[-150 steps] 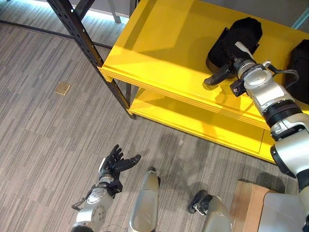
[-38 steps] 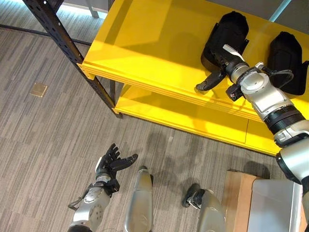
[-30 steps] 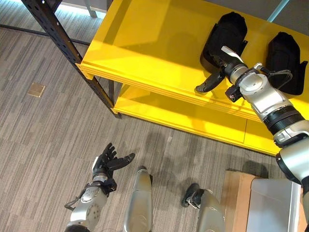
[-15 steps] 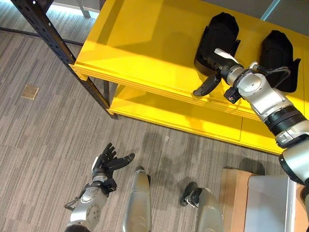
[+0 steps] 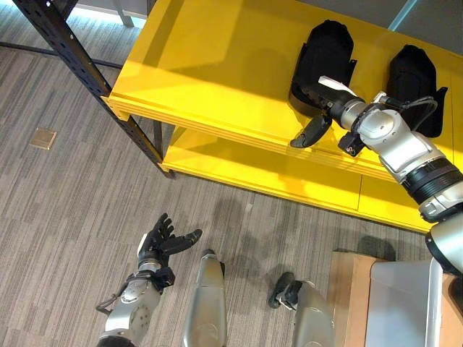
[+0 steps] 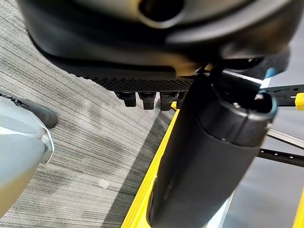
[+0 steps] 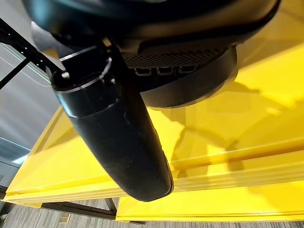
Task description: Move parts from the plastic box to the shelf.
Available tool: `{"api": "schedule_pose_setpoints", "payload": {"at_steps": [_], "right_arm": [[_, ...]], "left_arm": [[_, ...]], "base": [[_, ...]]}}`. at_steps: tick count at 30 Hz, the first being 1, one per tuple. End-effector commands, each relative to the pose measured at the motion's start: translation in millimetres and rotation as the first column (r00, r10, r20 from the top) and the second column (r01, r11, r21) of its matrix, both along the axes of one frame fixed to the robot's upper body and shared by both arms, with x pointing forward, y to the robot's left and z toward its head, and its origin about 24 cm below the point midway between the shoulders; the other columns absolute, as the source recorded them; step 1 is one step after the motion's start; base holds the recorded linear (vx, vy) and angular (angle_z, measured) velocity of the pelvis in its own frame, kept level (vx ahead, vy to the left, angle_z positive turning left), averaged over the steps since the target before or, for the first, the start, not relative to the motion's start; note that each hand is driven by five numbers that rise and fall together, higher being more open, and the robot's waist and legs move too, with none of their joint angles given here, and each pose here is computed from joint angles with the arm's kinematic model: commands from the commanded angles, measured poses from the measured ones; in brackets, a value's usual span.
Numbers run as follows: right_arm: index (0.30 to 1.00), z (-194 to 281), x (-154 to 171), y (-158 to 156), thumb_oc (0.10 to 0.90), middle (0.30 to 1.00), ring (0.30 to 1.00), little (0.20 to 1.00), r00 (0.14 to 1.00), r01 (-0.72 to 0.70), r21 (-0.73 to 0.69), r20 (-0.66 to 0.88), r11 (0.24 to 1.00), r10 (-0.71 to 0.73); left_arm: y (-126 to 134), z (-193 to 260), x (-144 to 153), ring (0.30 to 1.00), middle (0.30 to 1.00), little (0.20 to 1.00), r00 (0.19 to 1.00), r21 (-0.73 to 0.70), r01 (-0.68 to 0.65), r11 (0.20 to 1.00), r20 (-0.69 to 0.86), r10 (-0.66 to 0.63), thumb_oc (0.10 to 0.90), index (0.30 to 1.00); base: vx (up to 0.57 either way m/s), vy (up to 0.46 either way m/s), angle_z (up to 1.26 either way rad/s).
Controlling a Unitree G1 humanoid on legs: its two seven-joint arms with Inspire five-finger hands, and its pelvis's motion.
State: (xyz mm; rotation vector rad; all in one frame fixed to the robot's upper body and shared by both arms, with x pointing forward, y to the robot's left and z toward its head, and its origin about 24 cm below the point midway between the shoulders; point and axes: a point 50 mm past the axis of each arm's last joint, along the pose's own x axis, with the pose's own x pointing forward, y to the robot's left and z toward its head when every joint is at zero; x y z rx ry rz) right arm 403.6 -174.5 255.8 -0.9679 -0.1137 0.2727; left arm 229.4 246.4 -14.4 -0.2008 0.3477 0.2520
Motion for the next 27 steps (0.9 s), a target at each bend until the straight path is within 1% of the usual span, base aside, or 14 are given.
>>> {"api": "schedule_pose_setpoints", "payload": {"at_steps": [1, 10, 16, 19, 21, 27], "right_arm": [[1.000, 28, -6, 1, 0.900, 1.000, 1.000, 1.000, 0.995, -0.030, -0.029, 0.097, 0.999, 0.032], [1.000, 43, -10, 5, 0.900, 1.000, 1.000, 1.000, 0.987, -0.055, -0.039, 0.147, 0.998, 0.060], [1.000, 66, -18, 12, 0.900, 1.000, 1.000, 1.000, 0.971, -0.086, -0.064, 0.217, 0.994, 0.098], [1.000, 90, -27, 18, 0.900, 1.000, 1.000, 1.000, 0.947, -0.120, -0.062, 0.294, 0.991, 0.133], [1.000, 98, -31, 20, 0.900, 1.000, 1.000, 1.000, 0.936, -0.132, -0.060, 0.320, 0.989, 0.144], [1.000, 113, -38, 14, 0.900, 1.000, 1.000, 1.000, 0.922, -0.115, -0.066, 0.366, 0.991, 0.131]], "left_arm": [[15, 33, 11, 1.000, 1.000, 1.000, 0.989, 0.078, 0.001, 0.997, 0.148, -0.012, 0.900, 1.000], [17, 33, 11, 1.000, 1.000, 1.000, 0.989, 0.072, -0.009, 0.997, 0.151, -0.002, 0.900, 1.000], [19, 34, 11, 1.000, 1.000, 1.000, 0.989, 0.079, -0.016, 0.997, 0.150, 0.004, 0.900, 1.000], [22, 33, 10, 1.000, 1.000, 1.000, 0.989, 0.081, -0.020, 0.996, 0.145, 0.008, 0.900, 1.000], [23, 33, 10, 1.000, 1.000, 1.000, 0.989, 0.084, -0.026, 0.996, 0.147, 0.013, 0.900, 1.000], [27, 33, 8, 1.000, 1.000, 1.000, 0.989, 0.088, -0.039, 0.995, 0.142, 0.026, 0.900, 1.000]], "base": [[0.00, 0.000, 0.00], [0.00, 0.000, 0.00], [0.00, 0.000, 0.00], [0.00, 0.000, 0.00], [0.00, 0.000, 0.00], [0.00, 0.000, 0.00]]}}
